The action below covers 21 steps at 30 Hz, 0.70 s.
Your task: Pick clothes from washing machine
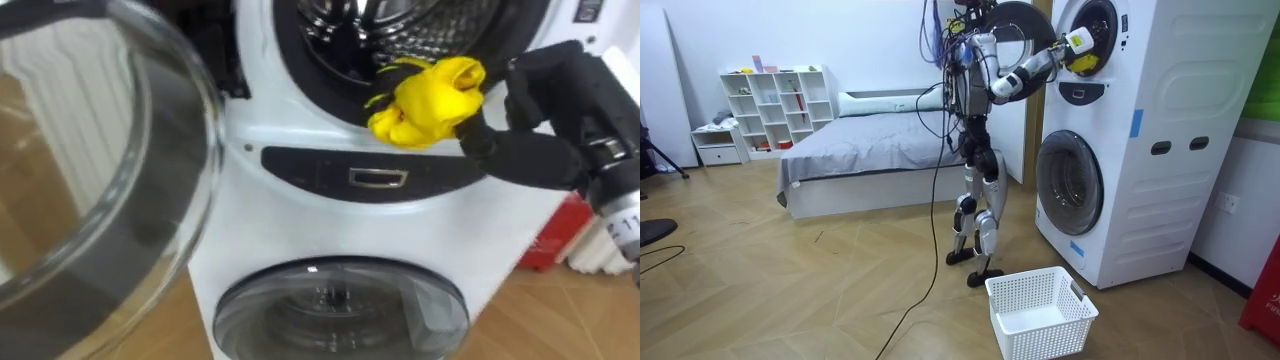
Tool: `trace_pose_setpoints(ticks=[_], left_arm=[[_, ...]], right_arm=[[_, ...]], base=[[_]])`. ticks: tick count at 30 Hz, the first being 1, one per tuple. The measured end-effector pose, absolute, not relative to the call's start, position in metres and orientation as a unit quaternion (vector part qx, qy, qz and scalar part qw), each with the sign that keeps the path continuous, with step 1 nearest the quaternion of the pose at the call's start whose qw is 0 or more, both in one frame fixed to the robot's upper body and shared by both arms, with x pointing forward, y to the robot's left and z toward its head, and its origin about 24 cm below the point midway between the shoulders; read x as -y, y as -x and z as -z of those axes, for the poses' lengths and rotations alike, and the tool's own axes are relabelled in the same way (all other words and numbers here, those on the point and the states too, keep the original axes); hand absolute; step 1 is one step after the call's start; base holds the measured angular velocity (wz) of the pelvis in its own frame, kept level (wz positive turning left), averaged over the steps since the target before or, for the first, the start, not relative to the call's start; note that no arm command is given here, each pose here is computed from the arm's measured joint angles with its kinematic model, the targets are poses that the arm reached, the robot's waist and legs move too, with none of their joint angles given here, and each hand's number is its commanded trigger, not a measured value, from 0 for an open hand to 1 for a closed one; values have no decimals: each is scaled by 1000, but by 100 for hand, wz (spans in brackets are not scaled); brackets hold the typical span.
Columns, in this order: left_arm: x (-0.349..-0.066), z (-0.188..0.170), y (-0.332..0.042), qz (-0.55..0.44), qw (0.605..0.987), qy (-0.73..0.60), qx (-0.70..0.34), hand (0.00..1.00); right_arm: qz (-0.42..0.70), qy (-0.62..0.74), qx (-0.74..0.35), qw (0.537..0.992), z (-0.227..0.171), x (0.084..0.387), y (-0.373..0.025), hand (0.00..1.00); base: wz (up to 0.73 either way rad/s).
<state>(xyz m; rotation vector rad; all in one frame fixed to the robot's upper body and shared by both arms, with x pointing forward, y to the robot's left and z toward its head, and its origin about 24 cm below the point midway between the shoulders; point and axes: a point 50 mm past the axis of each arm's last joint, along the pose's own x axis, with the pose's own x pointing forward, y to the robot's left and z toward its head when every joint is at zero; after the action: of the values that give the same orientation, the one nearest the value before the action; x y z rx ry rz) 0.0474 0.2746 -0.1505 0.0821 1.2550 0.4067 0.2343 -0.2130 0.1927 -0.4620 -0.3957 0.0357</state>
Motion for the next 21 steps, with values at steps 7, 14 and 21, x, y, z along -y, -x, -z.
trace_pose_setpoints(ticks=[7, 14, 21], left_arm=[[-277, 150, -41, -193, 797, -45, -571, 0], [-281, 153, -6, -196, 765, -63, -611, 0], [-282, 155, 9, -197, 746, -66, -632, 0]], right_arm=[[2, 224, 183, 957, -187, 225, -225, 100], [80, 246, 175, 950, -177, 258, -205, 100], [149, 220, 79, 961, -137, 290, -189, 100]], base=[[-14], [-25], [-26]])
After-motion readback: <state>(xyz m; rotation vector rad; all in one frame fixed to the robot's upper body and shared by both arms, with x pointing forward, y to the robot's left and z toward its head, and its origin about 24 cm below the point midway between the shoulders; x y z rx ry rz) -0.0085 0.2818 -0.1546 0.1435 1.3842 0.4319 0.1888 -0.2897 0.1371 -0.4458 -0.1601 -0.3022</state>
